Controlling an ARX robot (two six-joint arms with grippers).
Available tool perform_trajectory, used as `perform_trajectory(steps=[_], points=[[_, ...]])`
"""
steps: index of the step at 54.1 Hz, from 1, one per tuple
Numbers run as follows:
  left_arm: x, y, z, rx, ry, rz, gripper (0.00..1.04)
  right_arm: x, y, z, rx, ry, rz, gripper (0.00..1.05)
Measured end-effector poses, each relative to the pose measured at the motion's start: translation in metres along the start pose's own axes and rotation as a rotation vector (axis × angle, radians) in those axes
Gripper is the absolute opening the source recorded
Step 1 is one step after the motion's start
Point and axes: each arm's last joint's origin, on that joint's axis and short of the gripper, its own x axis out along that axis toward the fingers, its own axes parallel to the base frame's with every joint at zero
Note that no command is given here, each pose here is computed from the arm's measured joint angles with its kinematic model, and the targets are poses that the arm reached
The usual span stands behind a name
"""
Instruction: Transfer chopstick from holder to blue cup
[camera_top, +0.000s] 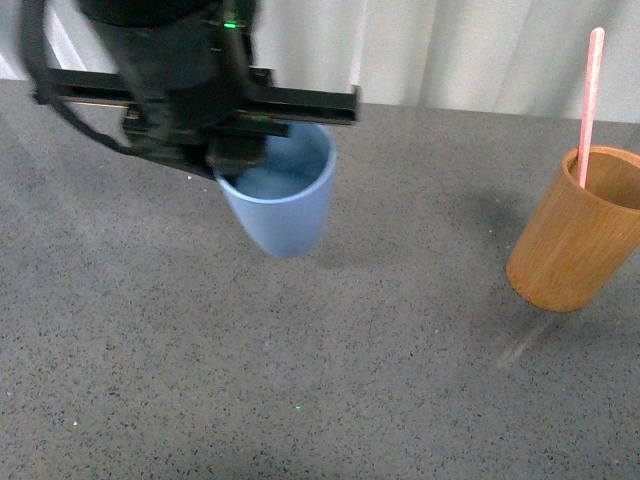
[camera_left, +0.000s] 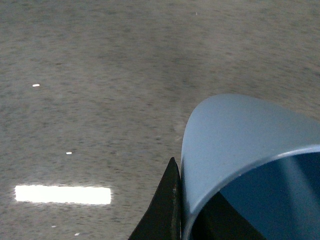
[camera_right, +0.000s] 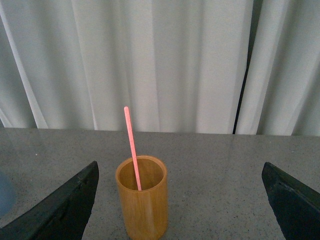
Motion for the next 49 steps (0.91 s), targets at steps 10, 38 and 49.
perform_trajectory(steps=[10, 38, 49], points=[[0.013, -0.038, -0.003, 0.042, 0.03, -0.021, 0.03, 0.0, 0.0, 0.0, 0.0, 0.0, 0.0, 0.95], [0.043, -0.055, -0.001, 0.006, 0.047, -0.018, 0.33, 0.0, 0.0, 0.0, 0.0, 0.0, 0.0, 0.95], [0.012, -0.023, 0.001, -0.064, -0.048, -0.072, 0.76, 0.0, 0.0, 0.0, 0.0, 0.0, 0.0, 0.95]])
